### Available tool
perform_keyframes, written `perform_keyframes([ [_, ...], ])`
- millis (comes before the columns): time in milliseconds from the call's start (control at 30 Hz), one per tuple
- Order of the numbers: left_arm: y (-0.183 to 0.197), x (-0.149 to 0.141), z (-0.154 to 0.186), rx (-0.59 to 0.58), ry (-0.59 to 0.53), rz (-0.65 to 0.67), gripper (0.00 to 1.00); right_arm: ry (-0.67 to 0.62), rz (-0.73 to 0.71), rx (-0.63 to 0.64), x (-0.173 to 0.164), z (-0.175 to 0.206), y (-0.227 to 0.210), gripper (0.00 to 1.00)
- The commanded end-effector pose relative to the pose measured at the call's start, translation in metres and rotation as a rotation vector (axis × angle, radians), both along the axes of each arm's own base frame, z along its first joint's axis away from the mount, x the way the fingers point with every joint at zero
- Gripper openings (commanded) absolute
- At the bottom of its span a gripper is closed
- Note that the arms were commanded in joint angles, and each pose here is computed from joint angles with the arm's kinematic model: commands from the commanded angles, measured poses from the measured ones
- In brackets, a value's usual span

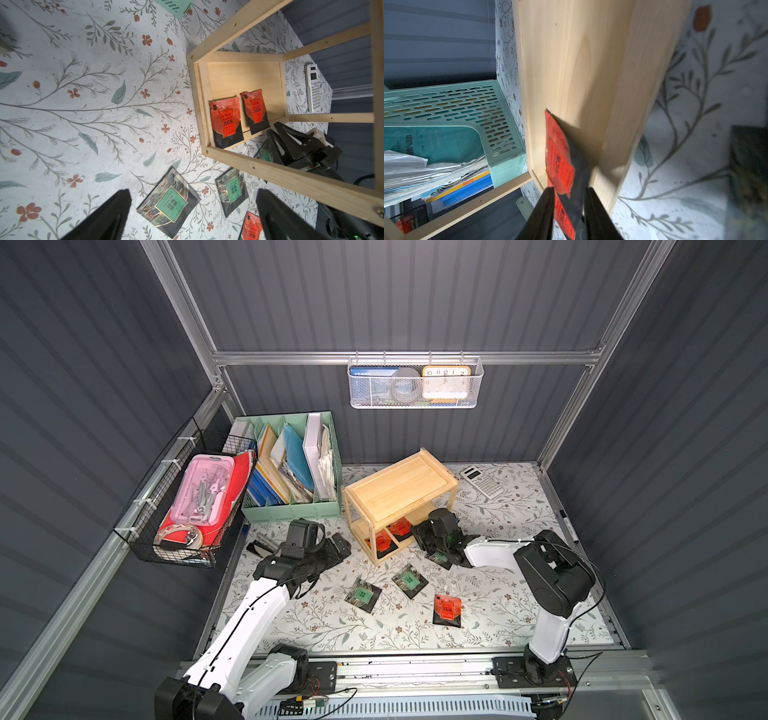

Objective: Place the tea bags on the shelf by color
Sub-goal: Place the tea bag on the shelf.

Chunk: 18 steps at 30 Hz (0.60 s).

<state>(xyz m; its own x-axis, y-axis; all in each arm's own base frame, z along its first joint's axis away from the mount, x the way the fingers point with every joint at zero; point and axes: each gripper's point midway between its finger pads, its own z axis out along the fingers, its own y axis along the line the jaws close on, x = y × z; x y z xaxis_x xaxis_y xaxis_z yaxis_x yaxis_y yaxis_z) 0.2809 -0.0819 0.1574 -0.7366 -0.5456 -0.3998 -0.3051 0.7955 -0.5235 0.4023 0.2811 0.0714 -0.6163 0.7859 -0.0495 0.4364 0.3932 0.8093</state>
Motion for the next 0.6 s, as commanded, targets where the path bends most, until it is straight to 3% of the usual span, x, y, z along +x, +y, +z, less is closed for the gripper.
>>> perform_keyframes([
  [0, -0.001, -0.005, -0.001, -0.025, -0.004, 0.002, 1.00, 0.003, 0.011, -0.054, -0.010, 0.003, -0.009, 0.31],
  [233, -0.002, -0.013, 0.002, -0.053, -0.038, 0.005, 1.00, 0.024, 0.016, -0.077, -0.035, 0.003, -0.028, 0.32],
  [567, -0.015, -0.030, 0.010, -0.210, -0.070, 0.013, 1.00, 0.066, 0.149, -0.195, -0.078, 0.017, -0.047, 0.34],
])
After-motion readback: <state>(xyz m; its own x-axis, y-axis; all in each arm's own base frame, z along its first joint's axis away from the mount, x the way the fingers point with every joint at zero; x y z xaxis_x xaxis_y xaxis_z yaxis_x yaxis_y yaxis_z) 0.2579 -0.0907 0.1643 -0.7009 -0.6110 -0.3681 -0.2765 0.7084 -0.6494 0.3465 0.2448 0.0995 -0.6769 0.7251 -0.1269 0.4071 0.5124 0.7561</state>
